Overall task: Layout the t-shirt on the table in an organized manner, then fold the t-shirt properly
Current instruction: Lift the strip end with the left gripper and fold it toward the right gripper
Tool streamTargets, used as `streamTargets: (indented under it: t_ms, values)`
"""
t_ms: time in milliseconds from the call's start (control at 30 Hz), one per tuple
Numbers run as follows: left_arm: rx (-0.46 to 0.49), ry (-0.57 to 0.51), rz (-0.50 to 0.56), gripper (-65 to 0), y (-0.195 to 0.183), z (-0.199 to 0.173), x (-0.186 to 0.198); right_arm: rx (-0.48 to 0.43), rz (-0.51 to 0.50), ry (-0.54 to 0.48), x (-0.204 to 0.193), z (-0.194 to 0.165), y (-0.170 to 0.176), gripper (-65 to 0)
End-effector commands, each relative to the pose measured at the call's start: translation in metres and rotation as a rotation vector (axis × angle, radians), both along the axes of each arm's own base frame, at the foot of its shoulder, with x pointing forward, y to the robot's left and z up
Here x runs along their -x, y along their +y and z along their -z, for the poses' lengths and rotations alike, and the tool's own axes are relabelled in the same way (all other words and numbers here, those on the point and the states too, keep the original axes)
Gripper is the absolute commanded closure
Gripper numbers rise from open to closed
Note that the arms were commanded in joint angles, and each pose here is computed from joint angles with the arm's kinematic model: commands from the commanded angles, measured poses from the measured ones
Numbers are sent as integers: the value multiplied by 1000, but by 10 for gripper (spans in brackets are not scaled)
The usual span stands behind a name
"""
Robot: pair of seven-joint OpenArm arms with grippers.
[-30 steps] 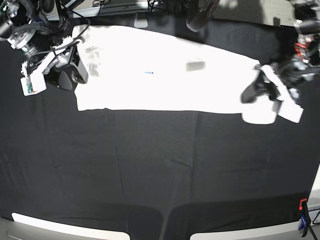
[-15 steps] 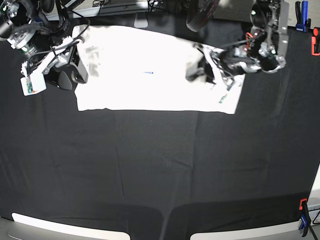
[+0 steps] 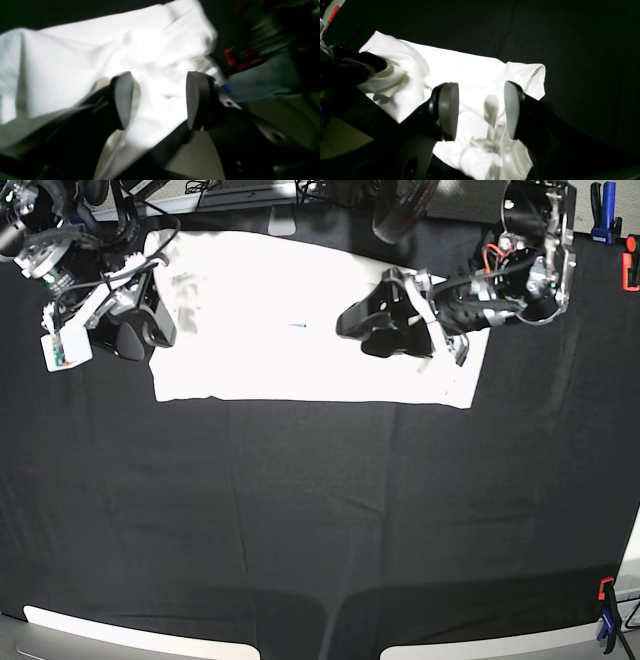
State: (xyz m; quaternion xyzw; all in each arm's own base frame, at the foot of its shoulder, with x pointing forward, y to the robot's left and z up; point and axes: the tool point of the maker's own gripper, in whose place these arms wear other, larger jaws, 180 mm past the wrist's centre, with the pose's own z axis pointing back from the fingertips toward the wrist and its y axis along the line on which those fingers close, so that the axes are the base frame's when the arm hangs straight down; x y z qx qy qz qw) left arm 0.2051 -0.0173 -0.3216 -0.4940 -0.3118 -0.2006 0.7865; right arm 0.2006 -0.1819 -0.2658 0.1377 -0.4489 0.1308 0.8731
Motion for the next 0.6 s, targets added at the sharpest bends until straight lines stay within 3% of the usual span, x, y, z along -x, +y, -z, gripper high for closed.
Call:
streamTargets:
  t_ms: [0, 133, 267, 433, 567]
  values:
    - [60, -66, 30, -316, -5, -24, -1, -9, -19, -49, -3, -12, 4, -283]
    - [51, -154, 83, -316, -9, -44, 5, -9, -19, -49, -3, -12, 4, -283]
    - [-149, -265, 13, -316, 6, -34, -17, -8, -19, -48, -3, -12, 4, -283]
    - [-424, -138, -299, -316, 57, 1, -60, -8, -19, -48, -3, -12, 4, -283]
    - [-529, -97, -348, -316, 74, 14, -62, -9, -19, -48, -3, -12, 4, -283]
